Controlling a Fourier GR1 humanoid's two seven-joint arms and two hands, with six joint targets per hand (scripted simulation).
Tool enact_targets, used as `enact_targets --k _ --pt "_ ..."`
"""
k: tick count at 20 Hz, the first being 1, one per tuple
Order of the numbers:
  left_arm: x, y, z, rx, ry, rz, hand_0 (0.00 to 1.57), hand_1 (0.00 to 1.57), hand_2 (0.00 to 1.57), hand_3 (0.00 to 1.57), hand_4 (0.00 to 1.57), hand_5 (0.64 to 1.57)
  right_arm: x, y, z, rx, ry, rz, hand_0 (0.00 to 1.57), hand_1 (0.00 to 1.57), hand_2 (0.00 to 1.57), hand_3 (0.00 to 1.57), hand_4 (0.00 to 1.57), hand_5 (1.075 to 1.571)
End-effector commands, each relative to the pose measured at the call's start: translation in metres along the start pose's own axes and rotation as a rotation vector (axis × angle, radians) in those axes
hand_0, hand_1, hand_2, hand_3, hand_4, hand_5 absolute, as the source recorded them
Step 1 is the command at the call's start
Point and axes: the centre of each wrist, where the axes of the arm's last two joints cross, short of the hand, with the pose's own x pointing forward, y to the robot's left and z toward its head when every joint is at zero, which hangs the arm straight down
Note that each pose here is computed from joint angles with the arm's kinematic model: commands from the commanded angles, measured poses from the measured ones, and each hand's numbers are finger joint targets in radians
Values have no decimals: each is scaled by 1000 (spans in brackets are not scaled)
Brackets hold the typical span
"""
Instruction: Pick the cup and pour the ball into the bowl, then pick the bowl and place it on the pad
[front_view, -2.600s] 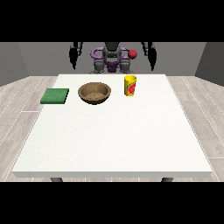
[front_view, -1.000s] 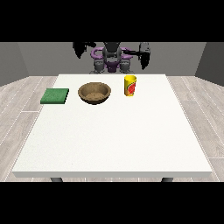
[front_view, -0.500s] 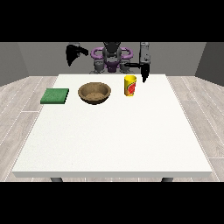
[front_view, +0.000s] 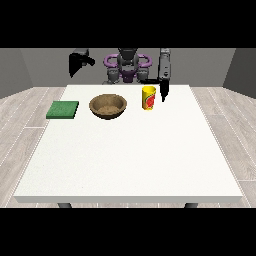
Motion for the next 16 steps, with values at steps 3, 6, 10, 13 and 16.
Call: enact_targets --k 3,6,10,13,16 --pt "-29 -2 20 29 28 -7 0 0 0 0 0 1525 -2 -10 -1 22 42 -9 0 0 344 523 635 1566" --pt "-23 10 -2 22 14 -15 0 0 0 0 0 1530 -1 -27 -9 19 34 2 0 0 386 543 633 1568" --pt "-20 17 -17 20 -3 7 0 0 0 0 0 1532 10 -41 -23 -2 -6 16 0 0 342 520 621 1568" --pt "-33 1 -12 85 -18 -20 0 0 0 0 0 1529 15 -19 -14 60 -19 -16 0 0 294 528 621 1568" --pt "-38 5 6 82 -37 -92 72 72 0 0 1063 1071 -11 -47 1 33 10 3 0 0 338 482 623 1569"
